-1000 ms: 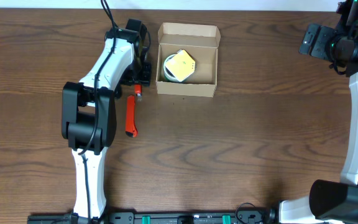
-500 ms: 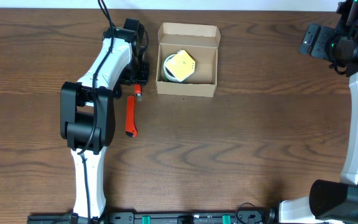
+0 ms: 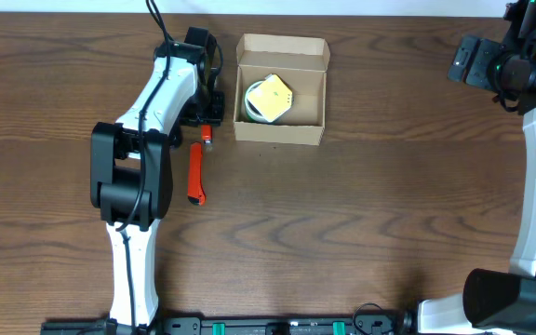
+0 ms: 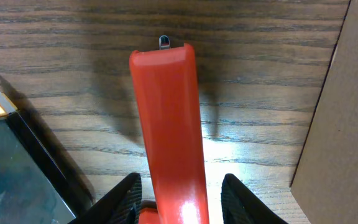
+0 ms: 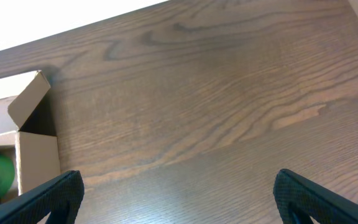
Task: Pack container
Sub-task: 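Lift the red marker and carry it over the box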
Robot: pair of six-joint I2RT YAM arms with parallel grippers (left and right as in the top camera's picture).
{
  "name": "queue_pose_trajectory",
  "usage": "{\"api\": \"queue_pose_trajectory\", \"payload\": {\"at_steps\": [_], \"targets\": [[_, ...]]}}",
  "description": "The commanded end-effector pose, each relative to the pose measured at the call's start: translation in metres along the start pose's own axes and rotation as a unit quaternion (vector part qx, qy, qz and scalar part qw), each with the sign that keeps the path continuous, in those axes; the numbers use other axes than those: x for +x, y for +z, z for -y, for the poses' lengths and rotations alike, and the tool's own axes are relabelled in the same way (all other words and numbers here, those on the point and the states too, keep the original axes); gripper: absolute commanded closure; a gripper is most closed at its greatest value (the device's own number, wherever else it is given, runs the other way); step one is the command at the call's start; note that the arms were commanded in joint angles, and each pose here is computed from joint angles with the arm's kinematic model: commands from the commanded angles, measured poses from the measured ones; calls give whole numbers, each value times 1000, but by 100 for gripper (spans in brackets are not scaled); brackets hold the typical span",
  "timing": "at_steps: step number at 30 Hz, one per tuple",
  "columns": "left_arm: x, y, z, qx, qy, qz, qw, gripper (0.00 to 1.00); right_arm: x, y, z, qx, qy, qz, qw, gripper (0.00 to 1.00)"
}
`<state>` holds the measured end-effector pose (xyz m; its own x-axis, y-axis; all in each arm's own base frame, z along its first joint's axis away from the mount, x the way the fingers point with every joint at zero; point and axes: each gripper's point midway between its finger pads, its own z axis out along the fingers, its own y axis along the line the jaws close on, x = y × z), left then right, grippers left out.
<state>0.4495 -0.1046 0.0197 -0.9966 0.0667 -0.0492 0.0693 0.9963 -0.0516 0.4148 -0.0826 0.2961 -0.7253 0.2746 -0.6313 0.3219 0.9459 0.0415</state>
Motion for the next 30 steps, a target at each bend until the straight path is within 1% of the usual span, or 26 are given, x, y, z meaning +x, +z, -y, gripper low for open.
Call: {"api": "queue_pose_trajectory", "payload": {"at_steps": [1, 8, 13, 15, 16, 18, 22, 25, 30], "targets": [[5, 11, -3, 0, -7, -15, 1000, 57, 3, 5, 5, 8, 3, -6, 1000, 1], [16, 28, -5, -6, -8, -46, 999, 58, 3, 5, 5, 8, 3, -6, 1000, 1], [20, 35, -6, -8, -9, -57, 998, 62, 3, 5, 5, 8, 3, -6, 1000, 1], [20, 35, -6, -8, -9, -57, 998, 66, 3, 5, 5, 8, 3, -6, 1000, 1], [20, 35, -6, -8, -9, -57, 998, 71, 3, 5, 5, 8, 3, -6, 1000, 1], [20, 35, -6, -8, -9, -58, 998, 75, 3, 5, 5, 8, 3, -6, 1000, 1], [20, 35, -6, -8, -9, -58, 998, 75, 3, 5, 5, 8, 3, -6, 1000, 1], [22, 34, -6, -8, -9, -61, 998, 77, 3, 5, 5, 8, 3, -6, 1000, 1], [18, 27, -6, -8, -8, -59, 998, 91, 3, 5, 5, 8, 3, -6, 1000, 1]]}}
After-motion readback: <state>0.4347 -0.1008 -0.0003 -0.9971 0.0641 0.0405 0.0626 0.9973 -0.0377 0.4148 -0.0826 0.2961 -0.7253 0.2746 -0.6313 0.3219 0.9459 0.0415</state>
